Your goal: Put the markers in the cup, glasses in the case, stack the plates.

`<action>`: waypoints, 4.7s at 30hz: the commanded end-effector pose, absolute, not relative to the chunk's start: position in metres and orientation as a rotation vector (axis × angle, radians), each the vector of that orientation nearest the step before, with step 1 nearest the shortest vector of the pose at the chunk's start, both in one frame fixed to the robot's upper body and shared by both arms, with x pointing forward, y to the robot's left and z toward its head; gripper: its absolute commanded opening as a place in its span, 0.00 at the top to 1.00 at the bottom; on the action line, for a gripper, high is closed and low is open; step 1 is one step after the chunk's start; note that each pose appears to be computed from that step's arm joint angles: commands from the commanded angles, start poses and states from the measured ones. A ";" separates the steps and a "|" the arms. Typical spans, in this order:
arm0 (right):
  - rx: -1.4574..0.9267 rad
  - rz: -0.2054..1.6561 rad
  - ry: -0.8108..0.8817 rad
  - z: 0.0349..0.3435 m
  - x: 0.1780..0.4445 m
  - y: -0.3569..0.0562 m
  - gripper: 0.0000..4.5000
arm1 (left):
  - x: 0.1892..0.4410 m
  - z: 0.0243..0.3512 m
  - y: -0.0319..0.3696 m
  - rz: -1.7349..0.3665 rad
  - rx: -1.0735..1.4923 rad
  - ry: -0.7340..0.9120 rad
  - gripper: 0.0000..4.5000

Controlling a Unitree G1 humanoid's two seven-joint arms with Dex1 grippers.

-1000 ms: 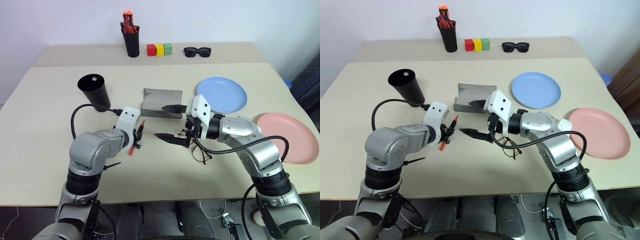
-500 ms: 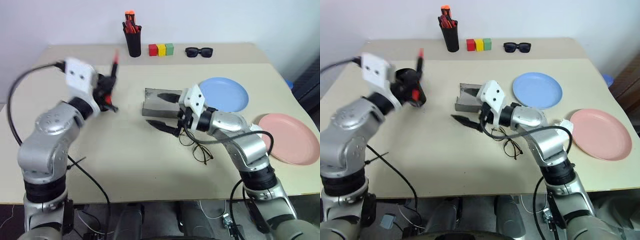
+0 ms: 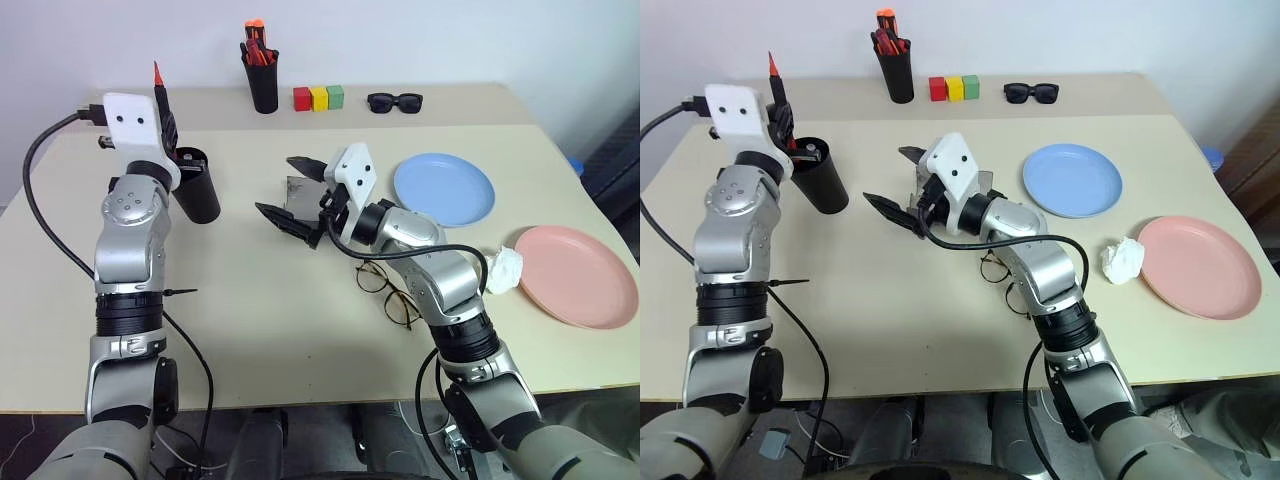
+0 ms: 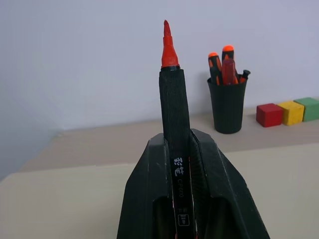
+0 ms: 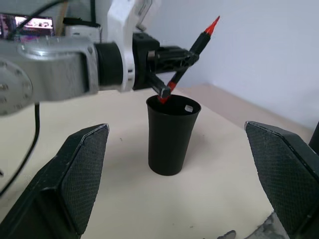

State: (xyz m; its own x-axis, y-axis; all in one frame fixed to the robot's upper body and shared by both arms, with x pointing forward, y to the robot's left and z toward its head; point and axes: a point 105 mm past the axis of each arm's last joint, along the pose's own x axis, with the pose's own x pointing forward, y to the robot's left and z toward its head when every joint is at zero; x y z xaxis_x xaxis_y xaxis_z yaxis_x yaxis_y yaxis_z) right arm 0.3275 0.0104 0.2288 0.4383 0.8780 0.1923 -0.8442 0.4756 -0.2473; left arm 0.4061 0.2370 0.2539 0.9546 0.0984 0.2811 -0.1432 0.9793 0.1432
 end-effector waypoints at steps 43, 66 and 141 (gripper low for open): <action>-0.499 0.808 -0.024 0.181 0.299 -0.136 0.00 | 0.412 0.152 0.083 -0.989 0.524 0.192 0.06; -0.367 0.795 0.325 0.135 0.275 -0.148 0.00 | 0.322 0.145 0.111 -1.421 0.713 0.188 0.98; -0.461 0.800 0.337 0.159 0.298 -0.133 0.99 | 0.246 0.134 0.156 -0.899 0.341 0.152 0.24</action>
